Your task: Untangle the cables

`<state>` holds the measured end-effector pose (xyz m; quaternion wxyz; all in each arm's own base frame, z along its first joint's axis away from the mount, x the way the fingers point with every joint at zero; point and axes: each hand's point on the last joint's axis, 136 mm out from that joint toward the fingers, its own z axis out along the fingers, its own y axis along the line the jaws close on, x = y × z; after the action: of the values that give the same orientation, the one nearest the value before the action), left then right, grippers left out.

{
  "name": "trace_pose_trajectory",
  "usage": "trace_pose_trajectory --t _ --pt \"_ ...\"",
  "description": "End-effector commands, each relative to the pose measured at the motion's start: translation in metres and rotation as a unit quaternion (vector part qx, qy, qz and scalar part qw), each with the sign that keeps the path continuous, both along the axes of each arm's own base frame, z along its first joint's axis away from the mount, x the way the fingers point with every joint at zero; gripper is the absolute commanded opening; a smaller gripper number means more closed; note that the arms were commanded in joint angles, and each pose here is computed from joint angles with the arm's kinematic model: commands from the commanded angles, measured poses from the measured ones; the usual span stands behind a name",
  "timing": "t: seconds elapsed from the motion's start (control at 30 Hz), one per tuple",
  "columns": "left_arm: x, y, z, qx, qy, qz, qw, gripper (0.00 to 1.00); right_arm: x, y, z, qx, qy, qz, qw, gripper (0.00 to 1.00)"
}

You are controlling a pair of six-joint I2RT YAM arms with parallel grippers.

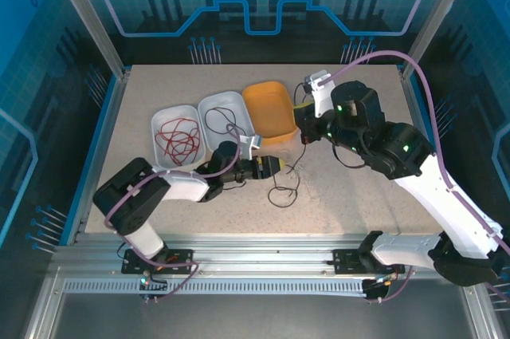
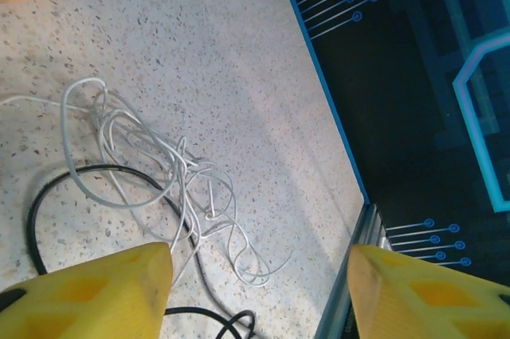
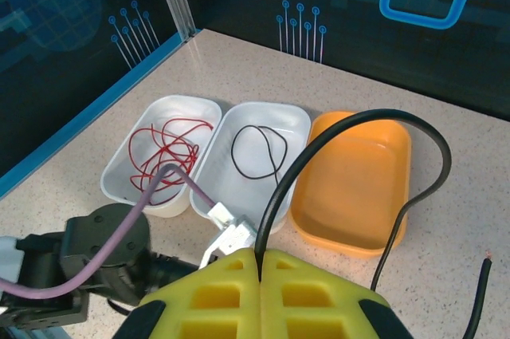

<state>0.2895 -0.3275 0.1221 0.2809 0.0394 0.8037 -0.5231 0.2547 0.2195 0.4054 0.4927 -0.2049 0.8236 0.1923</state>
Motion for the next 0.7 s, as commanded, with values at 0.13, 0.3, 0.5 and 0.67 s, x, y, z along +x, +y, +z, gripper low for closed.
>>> trace_pose_trajectory --t 0.13,0.3,0.5,0.67 --pt "-0.008 0.038 0.028 0.054 -0.045 0.062 0.996 0.93 0.010 0.026 0.005 -0.001 -0.009 0.034 0.999 0.00" --pt "-0.010 0.085 0.039 0.117 -0.058 0.145 0.981 0.99 0.021 0.053 -0.003 0.002 0.002 0.062 0.998 0.00" --pt "-0.018 0.148 0.045 0.174 -0.062 0.253 0.950 0.99 0.042 0.088 -0.017 -0.009 0.014 0.089 0.996 0.00" --pt "-0.026 0.180 0.052 0.193 -0.071 0.297 0.932 0.99 0.062 0.119 -0.035 -0.027 0.028 0.104 0.994 0.00"
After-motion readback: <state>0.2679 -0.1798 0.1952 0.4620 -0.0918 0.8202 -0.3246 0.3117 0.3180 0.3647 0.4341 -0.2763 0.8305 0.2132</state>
